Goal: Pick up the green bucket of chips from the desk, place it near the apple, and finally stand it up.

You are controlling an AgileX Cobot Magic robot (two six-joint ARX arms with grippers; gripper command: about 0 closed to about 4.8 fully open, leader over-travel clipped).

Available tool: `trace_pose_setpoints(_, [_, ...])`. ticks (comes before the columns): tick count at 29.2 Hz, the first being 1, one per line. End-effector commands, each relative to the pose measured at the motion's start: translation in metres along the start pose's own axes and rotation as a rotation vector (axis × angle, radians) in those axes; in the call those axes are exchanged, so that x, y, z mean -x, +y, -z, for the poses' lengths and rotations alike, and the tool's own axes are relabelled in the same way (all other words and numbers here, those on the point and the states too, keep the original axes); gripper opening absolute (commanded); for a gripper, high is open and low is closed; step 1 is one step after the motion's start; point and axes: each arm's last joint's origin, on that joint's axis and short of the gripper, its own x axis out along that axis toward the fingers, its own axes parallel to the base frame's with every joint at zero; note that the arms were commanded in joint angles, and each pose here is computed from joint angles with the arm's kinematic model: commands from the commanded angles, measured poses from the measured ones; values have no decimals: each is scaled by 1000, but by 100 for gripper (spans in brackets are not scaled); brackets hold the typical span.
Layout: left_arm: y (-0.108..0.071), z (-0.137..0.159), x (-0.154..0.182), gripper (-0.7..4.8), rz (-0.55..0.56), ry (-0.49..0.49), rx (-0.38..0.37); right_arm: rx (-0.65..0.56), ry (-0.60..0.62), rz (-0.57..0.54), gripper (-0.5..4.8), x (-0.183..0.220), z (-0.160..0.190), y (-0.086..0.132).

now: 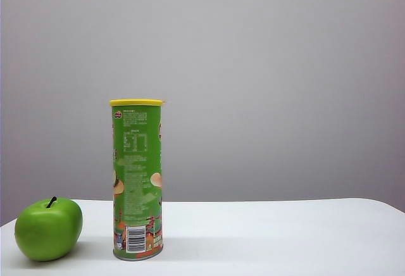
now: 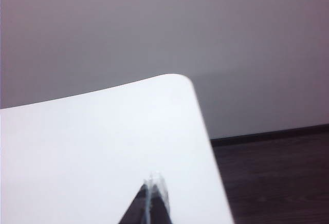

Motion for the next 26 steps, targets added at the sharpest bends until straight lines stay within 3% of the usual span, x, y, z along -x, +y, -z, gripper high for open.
trace_pose_setpoints(1, [1,2,0,-5,-36,30,-59,0,16,-41,4,-1,2,1])
trace_pose_setpoints(7, [3,2,1,-5,-116,30,-65,-61,14,-38,3,-1,2,1])
trace_pose_setpoints(26, [3,2,1,-5,-91,31,-46,-61,12,-38,3,-1,2,1])
